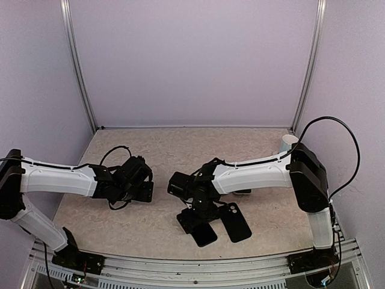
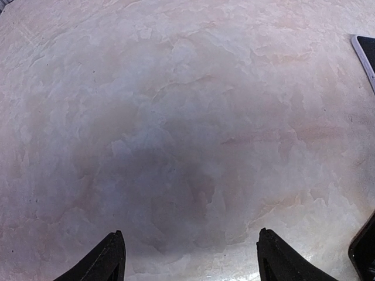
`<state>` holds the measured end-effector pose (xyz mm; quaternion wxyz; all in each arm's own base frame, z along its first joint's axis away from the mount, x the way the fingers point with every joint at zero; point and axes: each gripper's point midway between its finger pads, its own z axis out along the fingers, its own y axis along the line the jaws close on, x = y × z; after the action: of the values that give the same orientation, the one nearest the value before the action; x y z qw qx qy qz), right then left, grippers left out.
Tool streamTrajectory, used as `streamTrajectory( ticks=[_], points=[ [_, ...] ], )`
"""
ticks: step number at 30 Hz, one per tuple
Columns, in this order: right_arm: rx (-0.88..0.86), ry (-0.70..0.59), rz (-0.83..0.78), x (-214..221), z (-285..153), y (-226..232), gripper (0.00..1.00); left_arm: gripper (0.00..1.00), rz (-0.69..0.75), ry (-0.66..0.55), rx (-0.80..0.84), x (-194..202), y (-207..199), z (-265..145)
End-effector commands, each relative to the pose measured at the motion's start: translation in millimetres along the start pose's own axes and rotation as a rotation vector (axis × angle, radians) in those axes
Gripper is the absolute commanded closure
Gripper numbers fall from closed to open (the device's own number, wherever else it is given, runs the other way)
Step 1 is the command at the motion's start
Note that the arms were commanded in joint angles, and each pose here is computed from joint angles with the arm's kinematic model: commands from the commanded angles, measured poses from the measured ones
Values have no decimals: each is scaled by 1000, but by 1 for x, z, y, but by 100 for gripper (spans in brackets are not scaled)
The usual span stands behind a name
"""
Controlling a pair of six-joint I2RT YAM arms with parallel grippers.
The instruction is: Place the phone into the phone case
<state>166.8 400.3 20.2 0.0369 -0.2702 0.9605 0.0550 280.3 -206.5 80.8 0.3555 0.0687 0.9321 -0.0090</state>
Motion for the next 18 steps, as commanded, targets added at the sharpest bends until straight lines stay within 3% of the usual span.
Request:
streamTrajectory(
  ticks=[1,10,18],
  points=[
    [44,76,-32,9,21,1,11,23,2,-9,9,-7,-4,3],
    [95,52,-18,3,16,-6,36,24,0,-12,3,-6,-1,1],
    [55,-87,-27,-21,-15,3,44,23,-1,-10,-9,-7,0,1]
  ],
)
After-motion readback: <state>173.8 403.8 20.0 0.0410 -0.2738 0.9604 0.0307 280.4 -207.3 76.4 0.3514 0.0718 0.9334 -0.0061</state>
